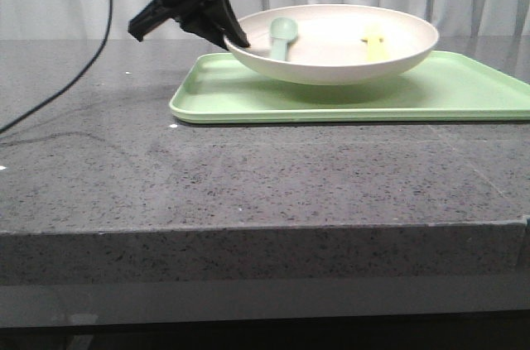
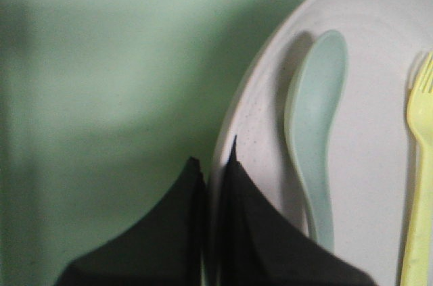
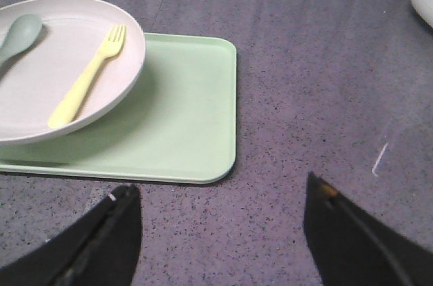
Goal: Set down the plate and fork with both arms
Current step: 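Lift the plate with the left gripper and carry it over the tray, then lower the plate onto the tray and open the left gripper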
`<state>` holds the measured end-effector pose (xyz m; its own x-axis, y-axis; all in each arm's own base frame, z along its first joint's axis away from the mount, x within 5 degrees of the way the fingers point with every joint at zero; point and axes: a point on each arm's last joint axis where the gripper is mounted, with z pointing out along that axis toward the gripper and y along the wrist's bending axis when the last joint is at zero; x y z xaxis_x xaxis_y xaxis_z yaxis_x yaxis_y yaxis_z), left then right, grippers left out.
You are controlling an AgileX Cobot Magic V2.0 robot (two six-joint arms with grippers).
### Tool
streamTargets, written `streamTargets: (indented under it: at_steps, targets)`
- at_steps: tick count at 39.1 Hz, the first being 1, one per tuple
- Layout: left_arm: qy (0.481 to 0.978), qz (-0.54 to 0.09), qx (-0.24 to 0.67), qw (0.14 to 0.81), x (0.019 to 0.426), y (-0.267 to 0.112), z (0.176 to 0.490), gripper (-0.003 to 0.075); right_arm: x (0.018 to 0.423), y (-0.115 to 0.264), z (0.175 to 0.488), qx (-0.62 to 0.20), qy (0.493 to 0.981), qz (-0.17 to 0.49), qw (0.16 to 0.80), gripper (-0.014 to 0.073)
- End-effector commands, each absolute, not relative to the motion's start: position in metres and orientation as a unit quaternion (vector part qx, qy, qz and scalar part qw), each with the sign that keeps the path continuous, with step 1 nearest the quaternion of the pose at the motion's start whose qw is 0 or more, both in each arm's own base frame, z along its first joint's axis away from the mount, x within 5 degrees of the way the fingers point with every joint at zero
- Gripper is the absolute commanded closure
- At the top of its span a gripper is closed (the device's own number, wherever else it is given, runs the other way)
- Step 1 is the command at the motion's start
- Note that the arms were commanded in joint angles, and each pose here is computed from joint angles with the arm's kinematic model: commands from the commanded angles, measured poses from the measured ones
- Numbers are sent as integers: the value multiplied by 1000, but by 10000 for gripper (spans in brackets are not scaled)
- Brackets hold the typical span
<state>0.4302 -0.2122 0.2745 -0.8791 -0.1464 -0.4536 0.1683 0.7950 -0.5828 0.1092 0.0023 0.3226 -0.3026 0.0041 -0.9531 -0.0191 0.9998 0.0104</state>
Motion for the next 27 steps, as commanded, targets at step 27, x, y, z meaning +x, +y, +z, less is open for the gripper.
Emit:
streamTargets:
  at_steps: [27]
  targets:
    - [884, -365, -34, 291, 426, -243, 293, 654, 111, 2, 340, -7, 776, 8, 630, 65]
